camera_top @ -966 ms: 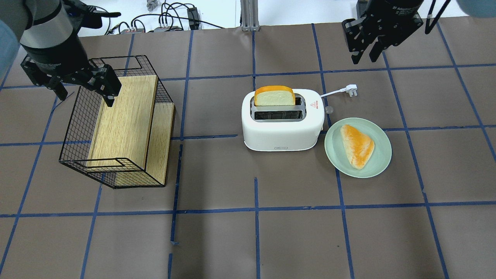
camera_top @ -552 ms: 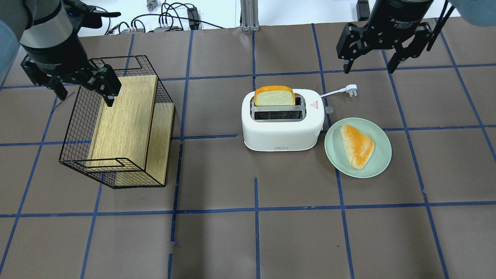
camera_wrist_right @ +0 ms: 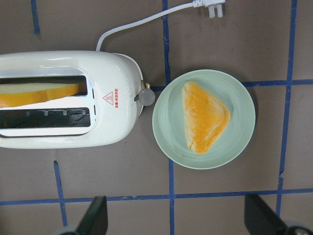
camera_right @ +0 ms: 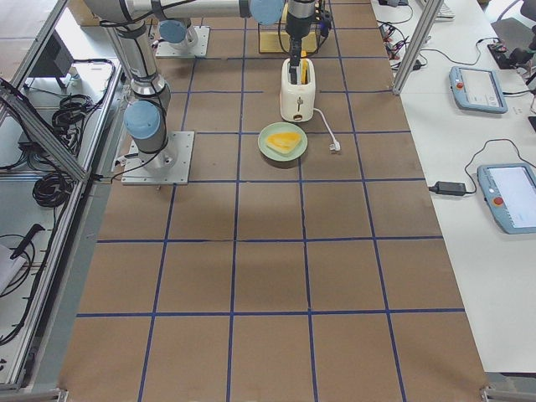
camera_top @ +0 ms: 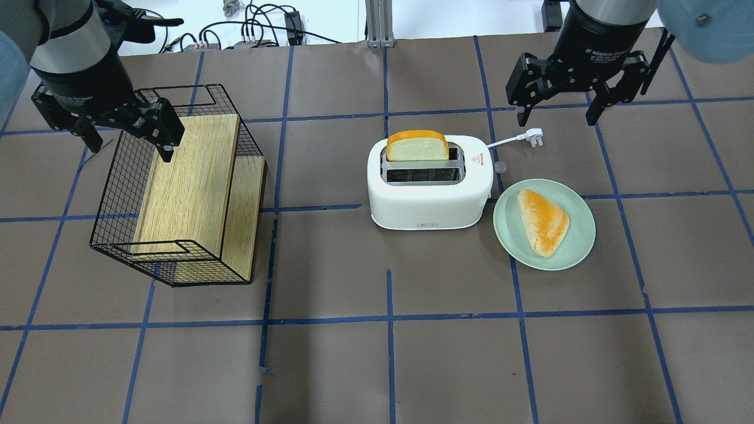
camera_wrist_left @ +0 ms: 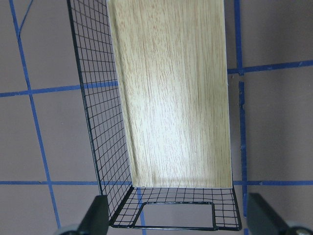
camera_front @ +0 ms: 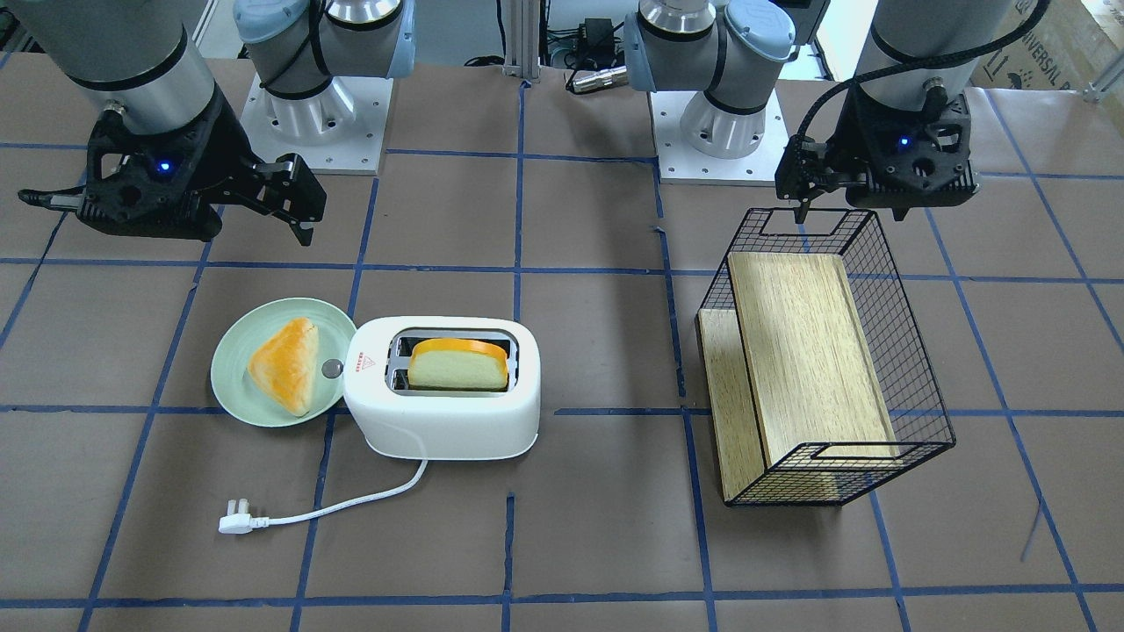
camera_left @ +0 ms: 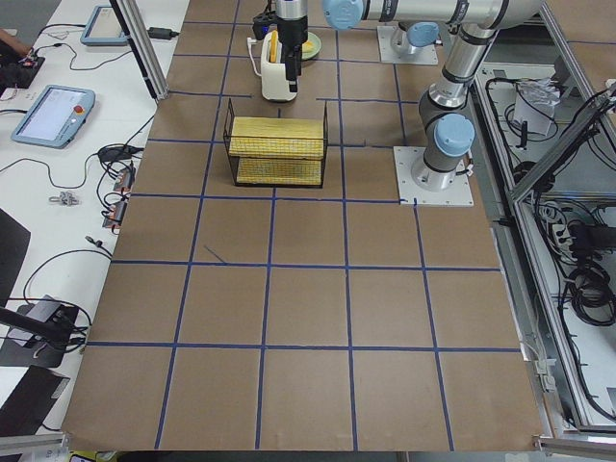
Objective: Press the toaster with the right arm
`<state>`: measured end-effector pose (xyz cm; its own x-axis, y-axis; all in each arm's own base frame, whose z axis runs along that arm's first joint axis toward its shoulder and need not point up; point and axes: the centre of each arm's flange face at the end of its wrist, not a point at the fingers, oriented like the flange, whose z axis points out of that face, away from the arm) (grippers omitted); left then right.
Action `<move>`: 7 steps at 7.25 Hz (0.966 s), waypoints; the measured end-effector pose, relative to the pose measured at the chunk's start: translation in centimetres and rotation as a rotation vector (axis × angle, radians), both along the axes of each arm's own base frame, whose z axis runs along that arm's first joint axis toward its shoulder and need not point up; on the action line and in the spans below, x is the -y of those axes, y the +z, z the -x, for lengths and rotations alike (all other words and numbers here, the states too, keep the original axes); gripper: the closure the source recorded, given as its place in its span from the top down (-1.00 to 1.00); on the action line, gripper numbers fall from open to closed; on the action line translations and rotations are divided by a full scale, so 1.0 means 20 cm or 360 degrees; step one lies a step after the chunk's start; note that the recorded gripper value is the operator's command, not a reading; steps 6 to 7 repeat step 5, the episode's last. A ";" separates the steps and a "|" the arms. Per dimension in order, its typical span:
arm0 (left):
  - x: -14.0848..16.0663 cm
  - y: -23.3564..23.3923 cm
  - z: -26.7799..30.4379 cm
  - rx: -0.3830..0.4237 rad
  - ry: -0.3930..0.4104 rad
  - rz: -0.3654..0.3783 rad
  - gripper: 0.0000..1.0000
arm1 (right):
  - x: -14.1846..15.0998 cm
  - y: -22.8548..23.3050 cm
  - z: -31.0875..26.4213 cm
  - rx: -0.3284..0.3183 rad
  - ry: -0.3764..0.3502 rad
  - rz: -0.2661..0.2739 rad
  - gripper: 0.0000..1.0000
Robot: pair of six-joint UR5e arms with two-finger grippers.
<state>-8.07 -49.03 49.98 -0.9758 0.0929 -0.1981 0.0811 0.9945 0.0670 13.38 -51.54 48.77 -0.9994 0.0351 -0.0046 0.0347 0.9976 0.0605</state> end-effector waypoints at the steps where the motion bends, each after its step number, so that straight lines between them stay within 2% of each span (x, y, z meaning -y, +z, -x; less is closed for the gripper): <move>1: 0.00 0.00 0.00 0.0000 0.0000 0.0000 1.00 | 0.00 0.00 0.01 -0.0001 0.0000 0.0009 1.00; 7: 0.00 0.00 0.00 0.0000 0.0001 0.0000 1.00 | -0.01 0.00 0.01 -0.0004 0.0001 0.0030 1.00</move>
